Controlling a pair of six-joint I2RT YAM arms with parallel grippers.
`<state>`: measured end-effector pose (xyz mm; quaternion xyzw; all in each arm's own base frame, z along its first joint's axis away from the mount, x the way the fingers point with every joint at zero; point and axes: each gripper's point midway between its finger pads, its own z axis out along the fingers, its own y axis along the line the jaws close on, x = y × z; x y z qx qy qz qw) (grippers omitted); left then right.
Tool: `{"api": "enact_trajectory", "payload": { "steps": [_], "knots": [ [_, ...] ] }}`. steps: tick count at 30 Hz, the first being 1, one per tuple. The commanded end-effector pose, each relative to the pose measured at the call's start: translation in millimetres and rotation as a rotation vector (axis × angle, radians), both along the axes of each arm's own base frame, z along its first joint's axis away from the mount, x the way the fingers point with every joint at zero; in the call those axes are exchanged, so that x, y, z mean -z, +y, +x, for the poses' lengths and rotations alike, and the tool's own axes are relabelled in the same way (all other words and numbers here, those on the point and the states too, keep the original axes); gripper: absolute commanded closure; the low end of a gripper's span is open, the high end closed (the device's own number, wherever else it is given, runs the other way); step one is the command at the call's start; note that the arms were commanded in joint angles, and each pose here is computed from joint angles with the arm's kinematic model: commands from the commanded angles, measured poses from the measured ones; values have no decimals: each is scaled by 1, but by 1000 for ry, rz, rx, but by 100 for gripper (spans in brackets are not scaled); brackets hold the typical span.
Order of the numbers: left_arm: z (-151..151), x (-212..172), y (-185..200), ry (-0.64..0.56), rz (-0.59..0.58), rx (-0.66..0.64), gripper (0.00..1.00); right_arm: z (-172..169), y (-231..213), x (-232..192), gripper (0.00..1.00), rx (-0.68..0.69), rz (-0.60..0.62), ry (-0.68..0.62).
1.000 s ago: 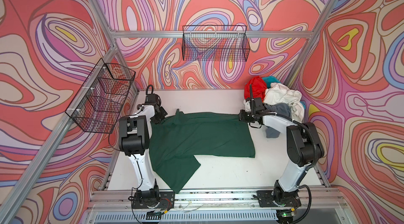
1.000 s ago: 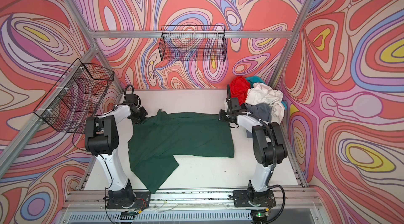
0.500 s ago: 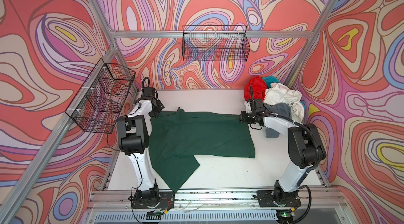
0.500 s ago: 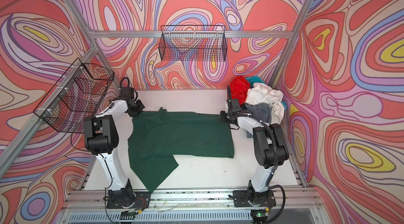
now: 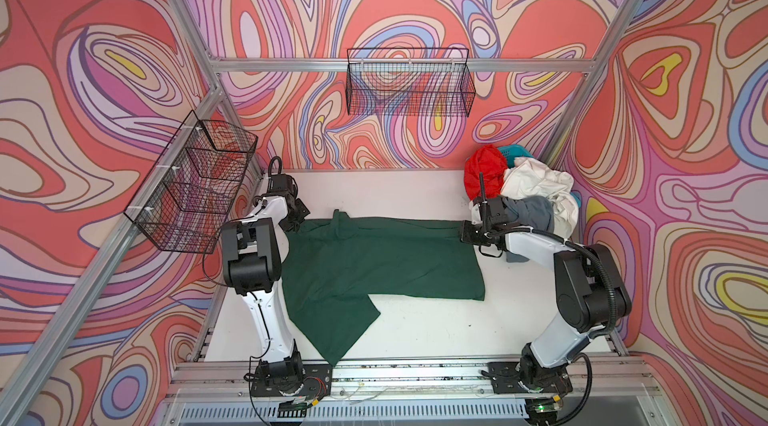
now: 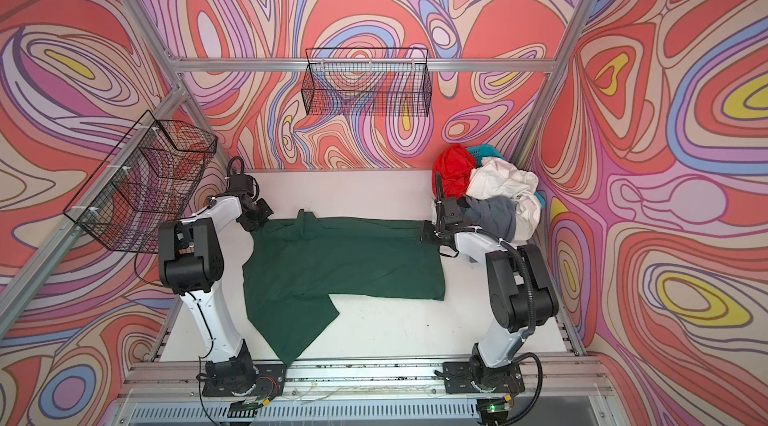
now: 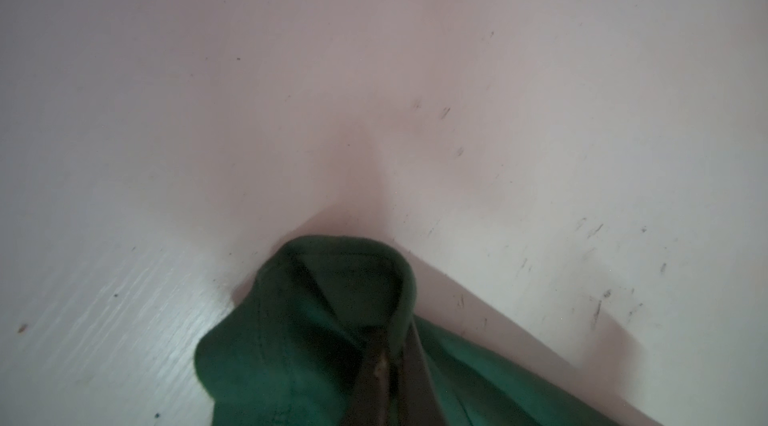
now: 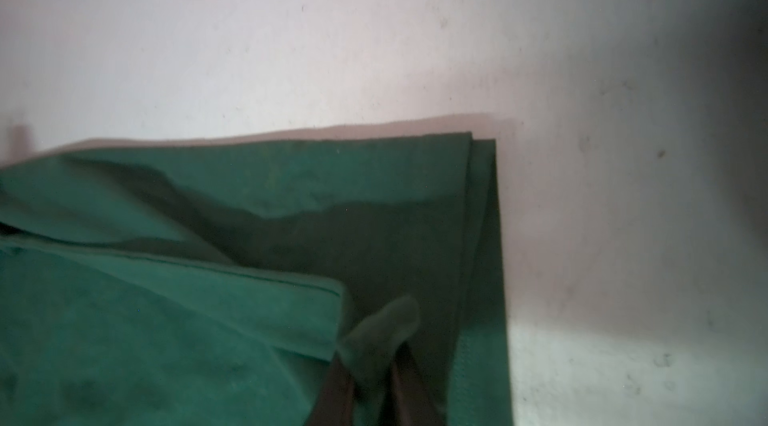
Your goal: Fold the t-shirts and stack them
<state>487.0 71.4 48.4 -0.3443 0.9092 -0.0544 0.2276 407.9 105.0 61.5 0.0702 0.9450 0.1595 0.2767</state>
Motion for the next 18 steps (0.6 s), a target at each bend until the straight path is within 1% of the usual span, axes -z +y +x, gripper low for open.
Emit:
{"api": "enact_trajectory", "payload": {
  "steps": [1,3,4,7,9,11,13,14,16,18],
  "knots": [
    [2,-11,10,-30,14,-39,98,-4,-8,-7,71,29,-15,-31],
    [1,-17,7,-40,0,-36,78,-8,-9,-5,56,29,-16,-23],
    [1,-20,6,-43,-5,-34,75,-10,-10,-4,53,30,-18,-19],
    [-3,-32,4,-62,-17,-40,69,-12,-10,-6,52,33,-17,-25],
    [-9,-41,3,-79,-20,-51,67,-13,-8,-11,51,24,0,-43],
    [-16,-50,-1,-106,-36,-56,63,-12,-6,-17,46,24,20,-60],
    [-23,-59,-8,-141,-58,-53,58,-11,-1,-23,35,23,55,-71],
    [-25,-66,-14,-168,-58,-39,55,-9,0,-25,30,32,66,-67],
    [-30,-76,-30,-193,-49,5,52,-6,-3,-24,28,64,60,-38],
    [-31,-84,-55,-205,-27,94,48,-1,-7,-20,28,86,32,-26]
  ]
}}
